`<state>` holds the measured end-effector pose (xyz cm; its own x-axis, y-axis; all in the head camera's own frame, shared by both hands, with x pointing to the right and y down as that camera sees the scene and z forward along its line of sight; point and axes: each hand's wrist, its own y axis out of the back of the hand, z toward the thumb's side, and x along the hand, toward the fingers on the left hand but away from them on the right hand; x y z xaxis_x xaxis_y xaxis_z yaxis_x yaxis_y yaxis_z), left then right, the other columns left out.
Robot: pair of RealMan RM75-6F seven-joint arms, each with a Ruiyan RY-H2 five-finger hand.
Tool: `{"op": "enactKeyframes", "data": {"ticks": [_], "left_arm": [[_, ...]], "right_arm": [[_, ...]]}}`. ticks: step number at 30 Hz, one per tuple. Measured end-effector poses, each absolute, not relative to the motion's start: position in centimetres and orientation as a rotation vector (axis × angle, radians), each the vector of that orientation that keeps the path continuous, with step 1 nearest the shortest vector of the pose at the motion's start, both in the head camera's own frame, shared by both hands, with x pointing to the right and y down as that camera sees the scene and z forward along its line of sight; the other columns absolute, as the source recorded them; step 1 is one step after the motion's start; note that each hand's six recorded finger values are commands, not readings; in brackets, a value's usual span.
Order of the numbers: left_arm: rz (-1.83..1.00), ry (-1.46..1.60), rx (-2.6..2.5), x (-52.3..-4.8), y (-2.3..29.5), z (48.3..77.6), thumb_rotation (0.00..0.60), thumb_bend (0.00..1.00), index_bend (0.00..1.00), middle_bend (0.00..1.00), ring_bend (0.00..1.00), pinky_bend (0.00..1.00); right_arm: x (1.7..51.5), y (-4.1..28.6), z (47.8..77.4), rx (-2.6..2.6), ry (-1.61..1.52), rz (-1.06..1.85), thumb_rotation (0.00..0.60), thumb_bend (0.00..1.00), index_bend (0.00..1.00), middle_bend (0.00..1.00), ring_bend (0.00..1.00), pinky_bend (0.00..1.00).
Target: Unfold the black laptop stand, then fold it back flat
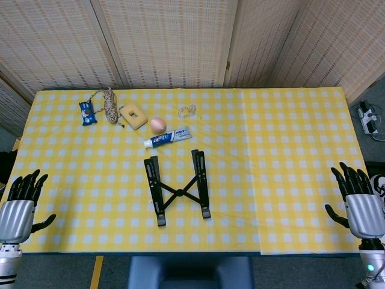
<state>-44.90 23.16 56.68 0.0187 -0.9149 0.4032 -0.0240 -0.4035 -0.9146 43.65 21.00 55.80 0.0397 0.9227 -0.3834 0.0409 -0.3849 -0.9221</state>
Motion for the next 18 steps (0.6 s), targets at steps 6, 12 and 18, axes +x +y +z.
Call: {"op": "enactKeyframes", "data": {"ticks": [6,12,18], "left_arm": [[-1.476,1.0,-1.548,-44.6,23.0,57.0,0.6,0.18,0.0,0.0,0.0,0.0],[-1.46,1.007,-1.562,-44.2,22.8,57.2,0.6,0.18,0.0,0.0,0.0,0.0],[-1.43,1.017,-1.636,-43.2,22.0,58.0,0.6,0.18,0.0,0.0,0.0,0.0]], "right_arm": [[43.5,21.1,55.8,-1.553,-1.005,1.441,0.6,0.3,0.0,0.0,0.0,0.0],[43.7,21.2,55.6,-1.552,-1.018,1.435,0.6,0.3,0.0,0.0,0.0,0.0],[43.8,21.2,55.5,-1.554,-1.028,1.423,0.6,0.3,0.0,0.0,0.0,0.0]]}}
